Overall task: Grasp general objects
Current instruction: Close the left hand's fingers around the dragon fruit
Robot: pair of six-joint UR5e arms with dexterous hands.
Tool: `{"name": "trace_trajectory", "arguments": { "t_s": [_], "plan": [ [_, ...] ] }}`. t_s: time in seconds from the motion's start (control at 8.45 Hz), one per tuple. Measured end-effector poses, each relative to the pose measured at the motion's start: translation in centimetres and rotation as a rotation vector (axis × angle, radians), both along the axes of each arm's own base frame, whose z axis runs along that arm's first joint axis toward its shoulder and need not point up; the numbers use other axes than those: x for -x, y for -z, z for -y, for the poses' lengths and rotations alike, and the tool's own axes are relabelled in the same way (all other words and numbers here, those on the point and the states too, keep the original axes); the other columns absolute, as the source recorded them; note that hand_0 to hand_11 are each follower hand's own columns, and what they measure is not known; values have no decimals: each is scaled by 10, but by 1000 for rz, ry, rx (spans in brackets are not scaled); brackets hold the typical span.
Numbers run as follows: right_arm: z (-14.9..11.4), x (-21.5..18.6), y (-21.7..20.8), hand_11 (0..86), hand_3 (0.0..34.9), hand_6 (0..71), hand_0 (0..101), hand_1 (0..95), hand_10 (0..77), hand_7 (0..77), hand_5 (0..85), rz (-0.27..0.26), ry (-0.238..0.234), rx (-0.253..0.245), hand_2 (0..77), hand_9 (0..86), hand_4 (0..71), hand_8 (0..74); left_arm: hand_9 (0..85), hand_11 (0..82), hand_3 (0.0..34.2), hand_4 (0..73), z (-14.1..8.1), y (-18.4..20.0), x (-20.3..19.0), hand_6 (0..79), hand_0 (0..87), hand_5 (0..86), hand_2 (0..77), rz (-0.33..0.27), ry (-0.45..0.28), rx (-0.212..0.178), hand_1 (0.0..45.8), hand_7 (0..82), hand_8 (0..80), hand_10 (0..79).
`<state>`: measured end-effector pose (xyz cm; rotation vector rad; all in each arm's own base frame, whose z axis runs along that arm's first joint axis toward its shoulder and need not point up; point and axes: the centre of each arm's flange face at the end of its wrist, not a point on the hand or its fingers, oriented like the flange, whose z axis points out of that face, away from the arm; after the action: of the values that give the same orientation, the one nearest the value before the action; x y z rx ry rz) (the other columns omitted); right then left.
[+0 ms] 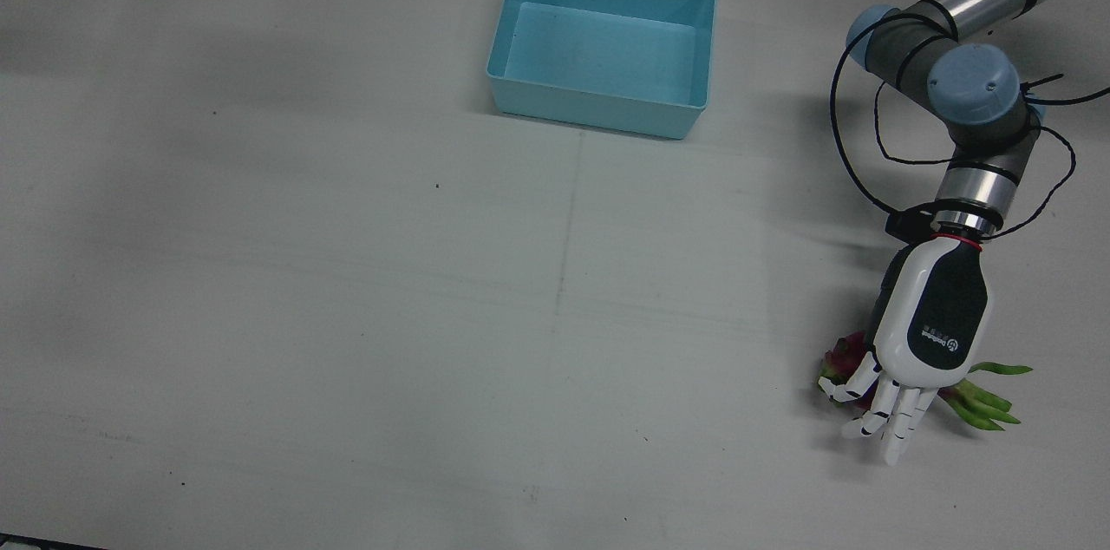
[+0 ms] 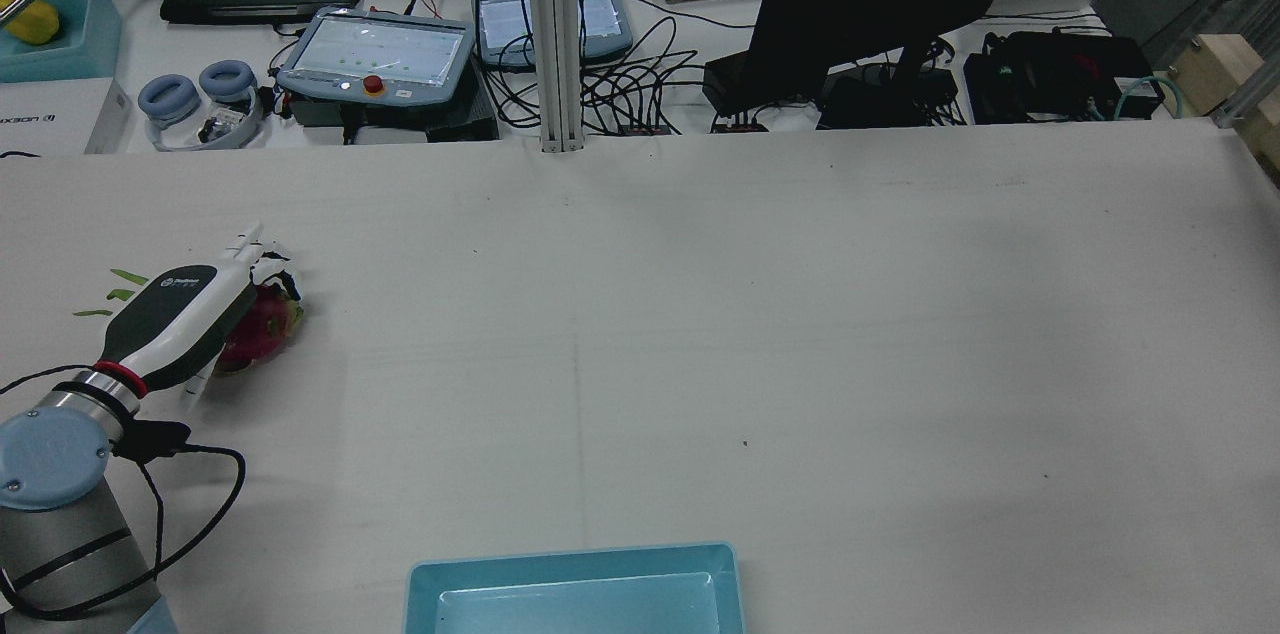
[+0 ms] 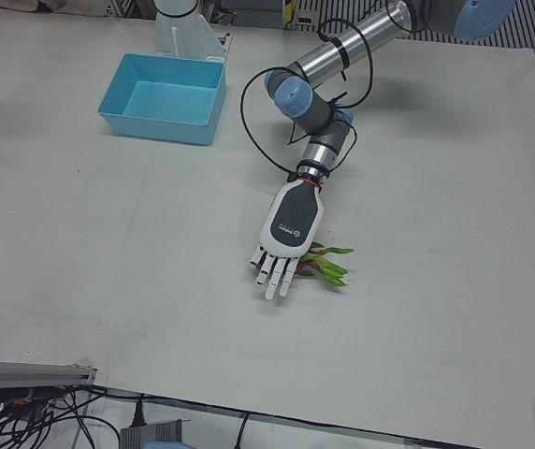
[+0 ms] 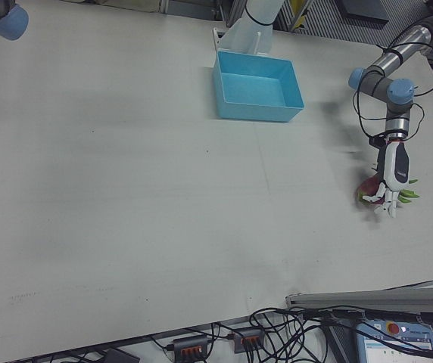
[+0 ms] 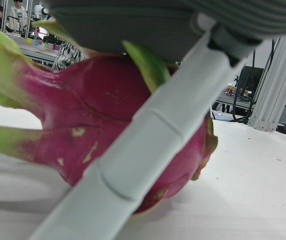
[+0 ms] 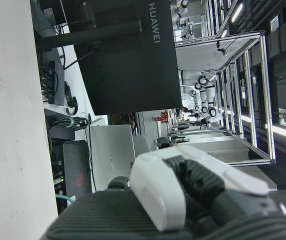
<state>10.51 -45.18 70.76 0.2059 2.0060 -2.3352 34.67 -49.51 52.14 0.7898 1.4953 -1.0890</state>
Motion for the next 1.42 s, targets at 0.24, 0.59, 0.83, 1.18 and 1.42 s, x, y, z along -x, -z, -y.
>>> {"name": "trace_trajectory", "arguments": {
  "t_s": [0.24,0.59,0.83,1.18,1.42],
  "plan": [
    [0,0,0,5,0,0,0,949,0,0,0,0,0,0,774,5,0,0,60,5,19,44,-1,-1,-2,0,800,545,5,3,1,2,0,376,16,213],
    [0,0,0,5,0,0,0,949,0,0,0,0,0,0,774,5,0,0,169,5,19,38,0,-3,-1,0,802,698,5,7,13,6,0,698,16,213],
    [0,0,0,5,0,0,0,949,0,0,0,0,0,0,774,5,0,0,185,98,8,136,0,-3,2,207,800,769,5,7,32,6,0,698,16,229],
    [0,0,0,5,0,0,0,949,0,0,0,0,0,0,774,5,0,0,300,415,6,278,1,-3,3,496,801,720,5,7,39,6,0,736,185,229],
    [0,0,0,5,0,0,0,949,0,0,0,0,0,0,774,5,0,0,540,704,0,404,0,-3,2,709,801,704,0,7,39,6,0,736,464,169]
  ]
}}
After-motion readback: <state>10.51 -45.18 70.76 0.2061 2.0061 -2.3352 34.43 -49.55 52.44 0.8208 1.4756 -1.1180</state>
